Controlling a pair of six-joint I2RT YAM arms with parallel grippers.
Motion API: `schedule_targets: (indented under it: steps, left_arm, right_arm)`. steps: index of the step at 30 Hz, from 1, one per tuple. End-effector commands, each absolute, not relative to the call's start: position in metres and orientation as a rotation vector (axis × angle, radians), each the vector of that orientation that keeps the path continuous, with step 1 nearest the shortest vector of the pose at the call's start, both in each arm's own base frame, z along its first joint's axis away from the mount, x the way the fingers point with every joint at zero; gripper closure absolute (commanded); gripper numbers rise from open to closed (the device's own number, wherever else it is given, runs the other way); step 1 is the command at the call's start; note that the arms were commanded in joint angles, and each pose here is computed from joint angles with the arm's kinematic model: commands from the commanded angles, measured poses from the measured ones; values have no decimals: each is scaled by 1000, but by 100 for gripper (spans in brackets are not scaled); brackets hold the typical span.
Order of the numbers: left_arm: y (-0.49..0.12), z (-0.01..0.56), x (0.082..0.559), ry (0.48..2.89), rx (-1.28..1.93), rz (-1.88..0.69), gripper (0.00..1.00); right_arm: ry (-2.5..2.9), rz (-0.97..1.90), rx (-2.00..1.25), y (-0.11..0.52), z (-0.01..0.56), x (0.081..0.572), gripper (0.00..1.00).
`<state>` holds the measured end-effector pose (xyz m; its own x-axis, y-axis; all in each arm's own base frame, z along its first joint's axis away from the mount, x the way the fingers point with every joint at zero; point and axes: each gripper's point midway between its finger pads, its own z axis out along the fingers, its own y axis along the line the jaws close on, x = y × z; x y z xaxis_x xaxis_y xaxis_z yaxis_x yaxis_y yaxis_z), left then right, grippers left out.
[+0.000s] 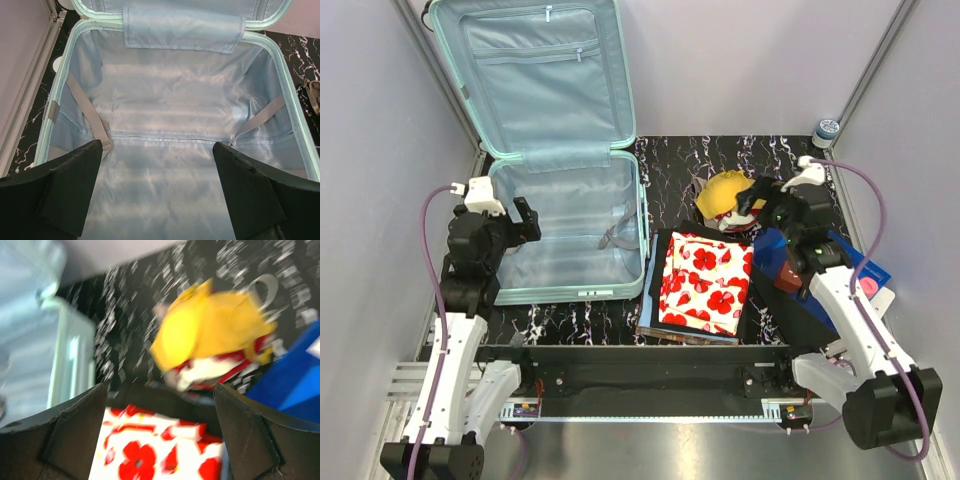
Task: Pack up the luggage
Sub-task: Pick up the clothes at the center of the board.
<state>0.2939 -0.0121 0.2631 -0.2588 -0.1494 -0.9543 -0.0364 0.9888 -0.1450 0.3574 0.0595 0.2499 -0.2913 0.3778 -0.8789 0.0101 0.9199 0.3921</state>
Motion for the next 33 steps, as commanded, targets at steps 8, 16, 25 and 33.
schedule_targets:
  steps: [8, 16, 25, 33]
  left_arm:
    - [-7, 281, 294, 1747, -111, -58, 1]
    - [-15, 278, 295, 1757, -77, -82, 1]
    - [-20, 271, 299, 1785, -59, -97, 1]
    - [-20, 272, 298, 1779, -55, -99, 1]
  right_arm:
    - [2204, 552, 432, 110, 176, 294, 12]
    - [2378, 555, 544, 108, 133, 247, 19]
    - [2488, 545, 617, 108, 95, 225, 23]
    - [2528, 555, 606, 110, 86, 219, 25]
